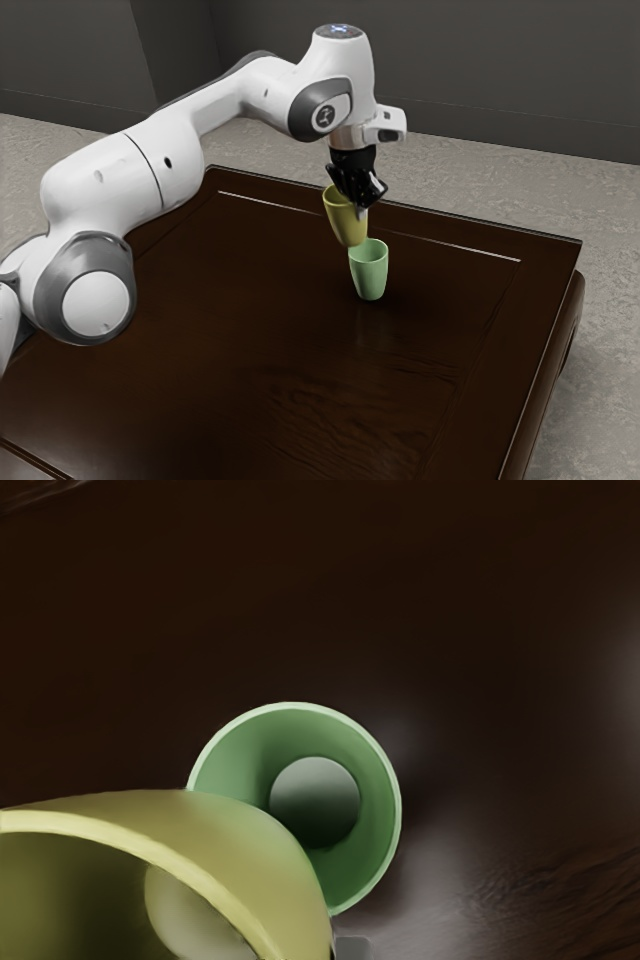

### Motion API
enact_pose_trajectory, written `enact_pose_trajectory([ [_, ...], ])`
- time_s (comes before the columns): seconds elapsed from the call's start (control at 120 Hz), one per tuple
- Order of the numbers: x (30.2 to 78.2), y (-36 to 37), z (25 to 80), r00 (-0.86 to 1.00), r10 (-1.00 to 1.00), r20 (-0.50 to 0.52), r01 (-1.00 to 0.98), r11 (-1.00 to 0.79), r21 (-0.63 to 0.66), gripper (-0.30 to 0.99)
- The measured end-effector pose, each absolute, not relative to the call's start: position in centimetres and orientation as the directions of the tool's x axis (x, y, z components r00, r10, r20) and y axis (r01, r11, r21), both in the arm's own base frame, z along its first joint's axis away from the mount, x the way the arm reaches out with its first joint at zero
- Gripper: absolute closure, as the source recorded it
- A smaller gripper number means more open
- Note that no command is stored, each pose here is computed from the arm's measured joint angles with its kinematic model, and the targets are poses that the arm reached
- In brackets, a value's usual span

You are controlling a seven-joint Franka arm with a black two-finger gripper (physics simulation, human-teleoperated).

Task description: Place the left cup onto the right cup

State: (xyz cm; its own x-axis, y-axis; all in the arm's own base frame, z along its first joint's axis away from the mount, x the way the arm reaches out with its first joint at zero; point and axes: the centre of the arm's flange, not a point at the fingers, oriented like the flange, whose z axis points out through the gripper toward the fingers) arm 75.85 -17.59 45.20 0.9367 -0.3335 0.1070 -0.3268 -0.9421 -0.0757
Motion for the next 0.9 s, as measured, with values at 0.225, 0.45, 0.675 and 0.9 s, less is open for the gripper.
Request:
enact_pose_trajectory([
  [0.225, 76.2, -18.1, 44.9, 0.933, -0.334, 0.134, -0.326, -0.942, -0.081, 0.78],
  [0.45, 76.5, -19.0, 43.8, 0.929, -0.339, 0.15, -0.331, -0.941, -0.075, 0.78],
  [0.675, 76.8, -19.6, 41.9, 0.929, -0.339, 0.147, -0.333, -0.941, -0.067, 0.78],
  [0.9, 76.7, -20.0, 40.4, 0.931, -0.34, 0.135, -0.335, -0.94, -0.063, 0.78],
])
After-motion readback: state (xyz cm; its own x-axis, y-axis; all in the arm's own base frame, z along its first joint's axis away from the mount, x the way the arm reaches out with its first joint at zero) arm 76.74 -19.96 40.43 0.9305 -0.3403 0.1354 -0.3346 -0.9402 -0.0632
